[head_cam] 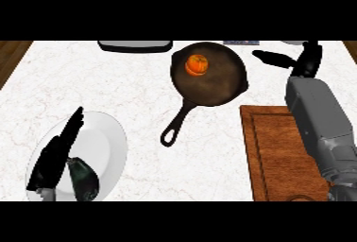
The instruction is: Pick the squash from the cutting board and place it in the pan
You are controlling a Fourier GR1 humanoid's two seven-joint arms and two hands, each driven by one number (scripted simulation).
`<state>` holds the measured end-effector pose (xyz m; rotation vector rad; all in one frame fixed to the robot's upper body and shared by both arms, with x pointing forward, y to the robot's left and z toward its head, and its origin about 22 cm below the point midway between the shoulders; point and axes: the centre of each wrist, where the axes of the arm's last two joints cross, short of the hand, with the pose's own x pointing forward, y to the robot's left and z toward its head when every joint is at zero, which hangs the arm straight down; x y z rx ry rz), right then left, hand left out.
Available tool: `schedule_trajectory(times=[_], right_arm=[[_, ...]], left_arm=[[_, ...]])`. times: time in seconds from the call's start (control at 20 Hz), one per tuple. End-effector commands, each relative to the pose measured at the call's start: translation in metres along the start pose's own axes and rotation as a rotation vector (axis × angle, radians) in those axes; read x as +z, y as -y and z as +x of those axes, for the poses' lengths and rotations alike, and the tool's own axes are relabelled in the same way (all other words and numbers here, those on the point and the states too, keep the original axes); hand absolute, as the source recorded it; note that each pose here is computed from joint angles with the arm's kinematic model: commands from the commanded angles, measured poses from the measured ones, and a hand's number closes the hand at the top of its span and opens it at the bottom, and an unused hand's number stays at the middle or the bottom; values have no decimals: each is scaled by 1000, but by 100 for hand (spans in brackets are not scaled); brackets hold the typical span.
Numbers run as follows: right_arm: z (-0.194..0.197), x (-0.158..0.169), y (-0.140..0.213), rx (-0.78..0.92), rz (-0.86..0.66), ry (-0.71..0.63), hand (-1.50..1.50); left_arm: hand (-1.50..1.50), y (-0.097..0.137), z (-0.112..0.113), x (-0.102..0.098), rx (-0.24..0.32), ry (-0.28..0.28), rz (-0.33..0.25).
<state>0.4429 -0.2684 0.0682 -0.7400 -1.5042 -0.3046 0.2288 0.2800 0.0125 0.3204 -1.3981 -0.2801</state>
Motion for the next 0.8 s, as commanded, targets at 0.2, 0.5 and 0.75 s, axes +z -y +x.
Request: schedule_trajectory(times=[0.2,0.5,0.75], right_arm=[[-49,-22,98,35,-3,41,-150],[-52,-19,135,51,34,60,-150],[-58,-14,164,55,50,45,-150]], left_arm=[[0,-2,-1,5,20,-20,32],[0,-20,-10,5,0,-42,21],[0,0,-12,19,-1,-38,27]])
